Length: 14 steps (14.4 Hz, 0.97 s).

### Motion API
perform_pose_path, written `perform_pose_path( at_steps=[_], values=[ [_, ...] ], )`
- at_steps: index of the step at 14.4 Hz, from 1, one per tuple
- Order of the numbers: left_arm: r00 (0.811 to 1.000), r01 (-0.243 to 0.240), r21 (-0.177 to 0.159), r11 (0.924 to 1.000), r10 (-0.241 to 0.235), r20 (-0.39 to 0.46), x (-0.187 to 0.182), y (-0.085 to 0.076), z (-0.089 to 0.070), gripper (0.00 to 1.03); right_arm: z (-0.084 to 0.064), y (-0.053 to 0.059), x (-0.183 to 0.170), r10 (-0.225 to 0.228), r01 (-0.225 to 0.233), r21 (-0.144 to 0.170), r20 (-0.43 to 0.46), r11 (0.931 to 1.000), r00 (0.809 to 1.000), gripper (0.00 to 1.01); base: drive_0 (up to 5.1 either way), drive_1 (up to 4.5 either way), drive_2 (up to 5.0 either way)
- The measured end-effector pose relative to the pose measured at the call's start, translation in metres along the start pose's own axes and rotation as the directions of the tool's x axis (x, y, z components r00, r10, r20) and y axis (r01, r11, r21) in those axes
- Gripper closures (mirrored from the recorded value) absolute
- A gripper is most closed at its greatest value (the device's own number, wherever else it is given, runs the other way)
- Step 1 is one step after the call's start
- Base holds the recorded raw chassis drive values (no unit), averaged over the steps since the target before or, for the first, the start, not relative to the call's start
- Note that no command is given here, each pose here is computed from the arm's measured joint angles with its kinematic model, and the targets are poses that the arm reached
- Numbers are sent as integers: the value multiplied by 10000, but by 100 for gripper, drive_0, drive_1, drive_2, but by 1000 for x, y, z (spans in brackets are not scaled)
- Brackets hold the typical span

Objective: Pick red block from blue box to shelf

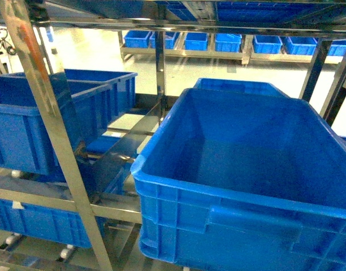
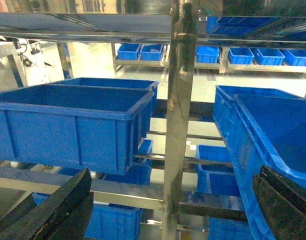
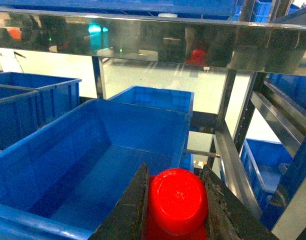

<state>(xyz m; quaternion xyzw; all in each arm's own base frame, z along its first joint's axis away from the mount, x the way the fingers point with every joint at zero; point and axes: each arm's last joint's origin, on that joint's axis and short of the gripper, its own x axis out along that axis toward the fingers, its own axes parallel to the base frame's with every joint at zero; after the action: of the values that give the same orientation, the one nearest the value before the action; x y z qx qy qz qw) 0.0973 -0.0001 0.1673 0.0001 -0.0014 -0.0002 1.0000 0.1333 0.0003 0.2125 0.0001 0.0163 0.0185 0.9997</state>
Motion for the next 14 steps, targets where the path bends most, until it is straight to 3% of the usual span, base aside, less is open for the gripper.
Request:
perform_pose_path(
  at_steps=[14],
  values=[
    [10000, 0, 0, 10000, 0, 0, 0, 0, 0, 5, 0, 0, 0, 0, 0, 0, 0, 10000, 10000, 78, 0, 0, 0]
  ],
)
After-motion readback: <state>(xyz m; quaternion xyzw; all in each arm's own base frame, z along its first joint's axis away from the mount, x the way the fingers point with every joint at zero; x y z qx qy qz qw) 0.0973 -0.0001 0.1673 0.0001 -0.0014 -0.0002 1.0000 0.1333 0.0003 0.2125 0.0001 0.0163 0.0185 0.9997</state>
